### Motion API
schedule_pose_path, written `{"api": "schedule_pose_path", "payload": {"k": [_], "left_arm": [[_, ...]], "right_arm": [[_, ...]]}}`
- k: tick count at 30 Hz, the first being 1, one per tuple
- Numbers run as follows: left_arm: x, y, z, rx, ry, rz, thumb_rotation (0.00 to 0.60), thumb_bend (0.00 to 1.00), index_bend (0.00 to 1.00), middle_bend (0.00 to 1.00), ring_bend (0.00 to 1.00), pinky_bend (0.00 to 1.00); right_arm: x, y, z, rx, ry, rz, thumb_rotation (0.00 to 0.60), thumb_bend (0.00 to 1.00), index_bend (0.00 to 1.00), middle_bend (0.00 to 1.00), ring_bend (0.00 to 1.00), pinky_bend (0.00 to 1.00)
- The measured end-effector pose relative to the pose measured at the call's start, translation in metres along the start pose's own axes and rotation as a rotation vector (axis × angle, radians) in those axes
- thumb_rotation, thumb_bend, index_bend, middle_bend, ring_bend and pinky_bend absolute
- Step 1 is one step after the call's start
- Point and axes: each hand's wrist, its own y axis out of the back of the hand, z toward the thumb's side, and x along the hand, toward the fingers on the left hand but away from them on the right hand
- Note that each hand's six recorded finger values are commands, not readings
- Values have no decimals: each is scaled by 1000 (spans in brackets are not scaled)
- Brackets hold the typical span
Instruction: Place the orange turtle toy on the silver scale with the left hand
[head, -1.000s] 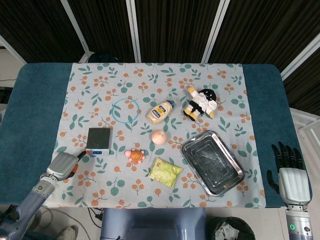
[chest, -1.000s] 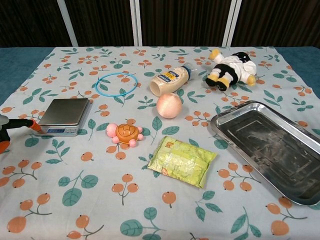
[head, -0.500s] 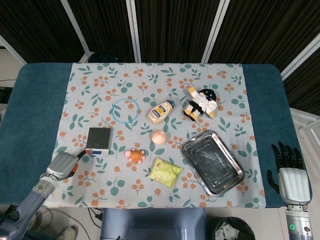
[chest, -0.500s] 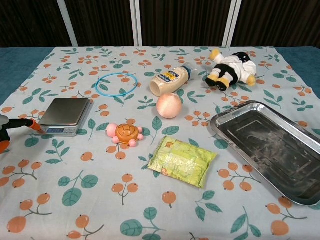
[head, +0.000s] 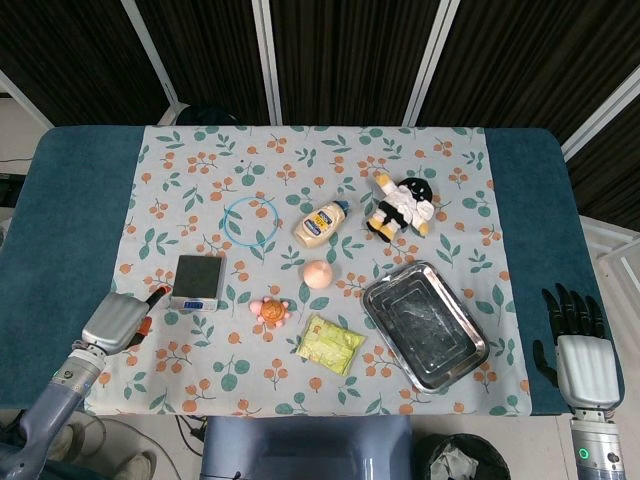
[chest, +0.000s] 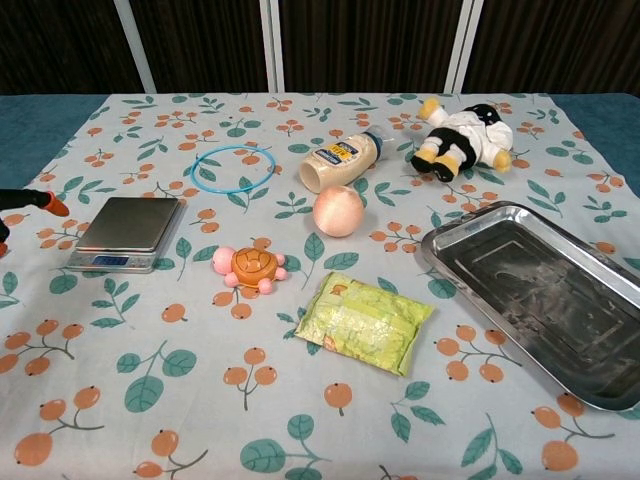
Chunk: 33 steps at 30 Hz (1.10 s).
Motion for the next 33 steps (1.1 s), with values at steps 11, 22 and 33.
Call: {"api": "schedule_pose_path", "payload": {"k": [11, 22, 33], "left_arm": [[7, 61, 46, -53, -128, 163, 600, 80, 91, 179, 142, 248], [33, 103, 105, 57, -159, 211, 600, 80, 100, 199, 152, 250], [75, 89, 166, 92, -173, 136, 600, 86, 144, 259, 177, 251]], "right_arm": [[0, 1, 0, -2, -2, -5, 600, 527, 0, 0, 14, 0], [0, 3, -2, -2, -16, -13, 600, 526, 0, 0, 14, 0], [-1, 2, -3, -2, -23, -9, 600, 526, 0, 0, 14, 0]]}}
